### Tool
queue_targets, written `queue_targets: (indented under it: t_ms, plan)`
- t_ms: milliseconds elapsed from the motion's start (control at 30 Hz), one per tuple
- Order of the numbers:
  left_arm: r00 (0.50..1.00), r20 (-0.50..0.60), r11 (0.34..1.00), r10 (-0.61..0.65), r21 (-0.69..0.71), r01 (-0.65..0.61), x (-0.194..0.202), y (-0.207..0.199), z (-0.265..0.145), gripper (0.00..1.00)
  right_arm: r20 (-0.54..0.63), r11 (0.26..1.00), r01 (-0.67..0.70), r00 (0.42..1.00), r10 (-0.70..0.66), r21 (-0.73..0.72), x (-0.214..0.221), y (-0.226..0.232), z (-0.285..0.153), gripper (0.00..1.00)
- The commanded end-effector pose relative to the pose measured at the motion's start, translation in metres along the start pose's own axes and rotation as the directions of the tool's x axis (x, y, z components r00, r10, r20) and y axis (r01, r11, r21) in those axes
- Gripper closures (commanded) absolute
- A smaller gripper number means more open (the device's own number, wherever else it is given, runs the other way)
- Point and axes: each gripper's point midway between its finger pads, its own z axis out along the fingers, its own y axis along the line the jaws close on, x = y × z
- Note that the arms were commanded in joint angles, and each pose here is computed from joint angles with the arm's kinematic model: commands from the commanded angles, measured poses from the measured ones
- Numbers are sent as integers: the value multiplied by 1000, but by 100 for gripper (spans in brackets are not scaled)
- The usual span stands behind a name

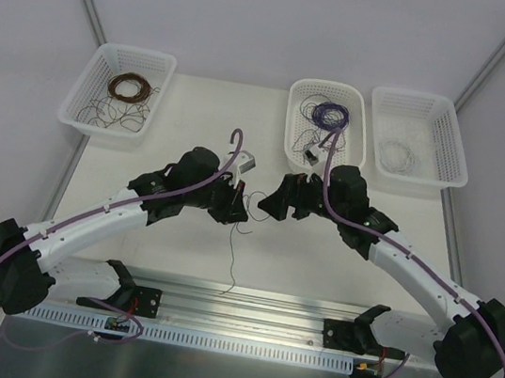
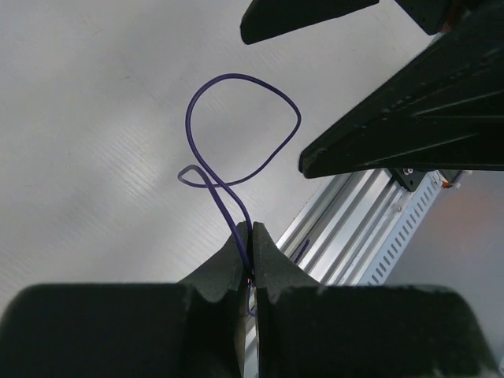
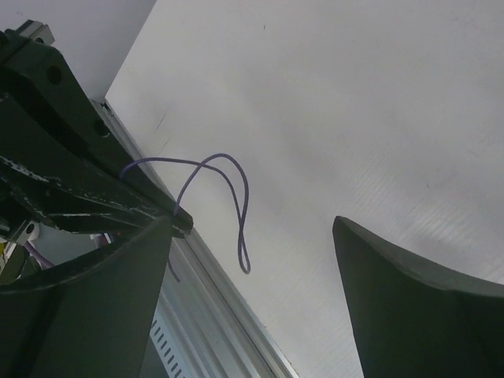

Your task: Untangle the cables

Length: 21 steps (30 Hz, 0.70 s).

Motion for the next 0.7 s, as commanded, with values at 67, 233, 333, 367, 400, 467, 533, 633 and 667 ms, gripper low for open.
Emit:
queue_targets:
  t_ms: [67,233,333,367,400,467,533,633,667]
  plan:
    - [994,84,993,77,87,-84,-29,-27,-9,100,39,995,52,998,-49,-82,-18,19,7,26]
    - [994,76,993,80,81,-86,-24,-25,-7,100,27,995,61,998,-59,-73,-16,17,8,69]
    - [995,73,996,73,52,-77,-21,-18,-5,99,25,995,88,996,-86,-44,-19,16,1,94]
    - [995,75,996,71,40,-74,-21,-16,-5,96,28,995,95,995,-94,-35,-22,16,0,98]
    - [995,75,997,66,31,-68,-20,-14,-4,94,10,995,94,996,-94,-18,-21,15,-4,99]
    - [995,85,998,56,6,-56,-22,-10,-4,81,6,993,119,993,-119,19,-23,11,-10,99]
    - [994,101,999,48,-17,-47,-26,-7,-6,70,14,989,140,990,-141,49,-32,12,-16,99]
    - [990,134,998,43,-52,-37,-33,-3,-11,47,9,975,178,984,-181,132,-46,6,-28,99]
    - [988,145,998,47,-58,-39,-35,-3,-13,41,15,962,206,977,-212,177,-54,2,-33,99]
